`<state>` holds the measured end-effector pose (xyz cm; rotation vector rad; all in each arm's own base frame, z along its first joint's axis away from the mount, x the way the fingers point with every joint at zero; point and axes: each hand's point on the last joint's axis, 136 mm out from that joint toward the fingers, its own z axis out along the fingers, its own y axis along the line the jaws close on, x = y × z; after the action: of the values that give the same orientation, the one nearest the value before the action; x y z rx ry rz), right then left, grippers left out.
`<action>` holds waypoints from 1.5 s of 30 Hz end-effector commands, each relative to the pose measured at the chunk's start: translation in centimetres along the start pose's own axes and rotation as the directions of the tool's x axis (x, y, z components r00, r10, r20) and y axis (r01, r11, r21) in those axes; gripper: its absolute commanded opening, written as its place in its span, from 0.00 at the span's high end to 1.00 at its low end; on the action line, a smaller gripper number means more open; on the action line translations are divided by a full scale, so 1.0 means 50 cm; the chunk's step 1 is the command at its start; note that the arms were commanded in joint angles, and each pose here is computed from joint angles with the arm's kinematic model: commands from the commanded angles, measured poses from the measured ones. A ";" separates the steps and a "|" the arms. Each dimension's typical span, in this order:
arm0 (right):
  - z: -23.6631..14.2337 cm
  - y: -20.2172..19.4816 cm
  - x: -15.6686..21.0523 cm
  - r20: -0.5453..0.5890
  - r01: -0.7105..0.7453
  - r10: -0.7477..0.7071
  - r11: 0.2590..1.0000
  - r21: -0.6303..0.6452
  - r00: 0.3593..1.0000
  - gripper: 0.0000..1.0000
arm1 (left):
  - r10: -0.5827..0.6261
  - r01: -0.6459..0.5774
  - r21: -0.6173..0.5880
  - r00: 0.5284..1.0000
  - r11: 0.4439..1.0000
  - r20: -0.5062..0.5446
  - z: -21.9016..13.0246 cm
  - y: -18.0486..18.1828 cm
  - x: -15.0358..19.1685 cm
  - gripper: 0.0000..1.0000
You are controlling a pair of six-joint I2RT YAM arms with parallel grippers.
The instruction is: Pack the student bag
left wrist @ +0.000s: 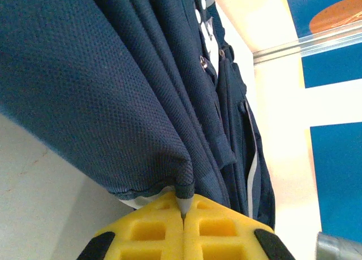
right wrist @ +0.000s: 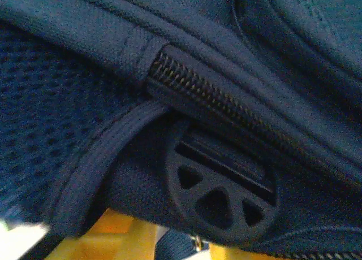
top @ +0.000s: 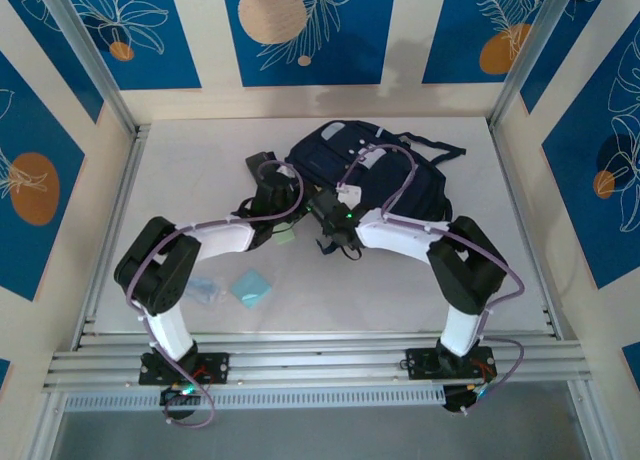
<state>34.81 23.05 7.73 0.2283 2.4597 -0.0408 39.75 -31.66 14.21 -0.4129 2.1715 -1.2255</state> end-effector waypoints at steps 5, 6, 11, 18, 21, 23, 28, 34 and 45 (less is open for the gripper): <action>-0.021 -0.018 -0.045 0.082 0.005 -0.008 0.999 0.031 0.997 1.00 | 0.041 -0.049 0.142 0.998 0.989 0.056 -0.034 -0.100 -0.023 1.00; -0.030 -0.008 -0.038 0.055 0.027 -0.026 0.999 -0.024 0.998 1.00 | 0.043 -0.052 0.134 0.997 0.990 0.066 -0.028 -0.092 -0.032 1.00; -0.073 -0.001 0.061 -0.256 0.048 -0.108 0.972 -0.230 0.961 1.00 | 0.101 -0.114 0.105 0.987 0.988 0.121 0.014 -0.071 -0.090 1.00; -0.135 -0.057 0.205 -0.550 -0.083 -0.106 0.948 -0.307 0.828 1.00 | 0.136 -0.160 0.111 0.972 0.981 0.193 0.085 -0.060 -0.177 1.00; -0.151 -0.099 0.238 -0.632 -0.123 -0.100 0.946 -0.299 0.769 1.00 | 0.144 -0.168 0.098 0.967 0.981 0.212 0.105 -0.054 -0.209 1.00; -0.164 -0.123 0.247 -0.668 -0.153 -0.096 0.940 -0.304 0.738 1.00 | 0.177 -0.196 0.070 0.960 0.978 0.216 0.113 -0.052 -0.223 1.00; -0.185 -0.176 0.205 -0.689 -0.258 -0.034 0.913 -0.316 0.724 1.00 | 0.223 -0.232 0.033 0.959 0.972 0.176 0.128 -0.045 -0.235 1.00; -0.185 -0.114 0.097 -0.652 -0.449 0.017 0.739 -0.502 0.758 1.00 | 0.170 -0.172 0.091 0.985 0.981 0.024 0.112 -0.050 -0.161 0.57; -0.169 0.019 -0.032 -0.606 -0.501 -0.011 0.551 -0.667 0.795 1.00 | 0.061 -0.048 0.075 0.980 0.996 -0.192 0.007 -0.033 0.038 0.19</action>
<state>28.68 21.55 10.91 0.3488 2.8162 1.2760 41.43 -32.50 14.55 -0.2182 2.2350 -1.2853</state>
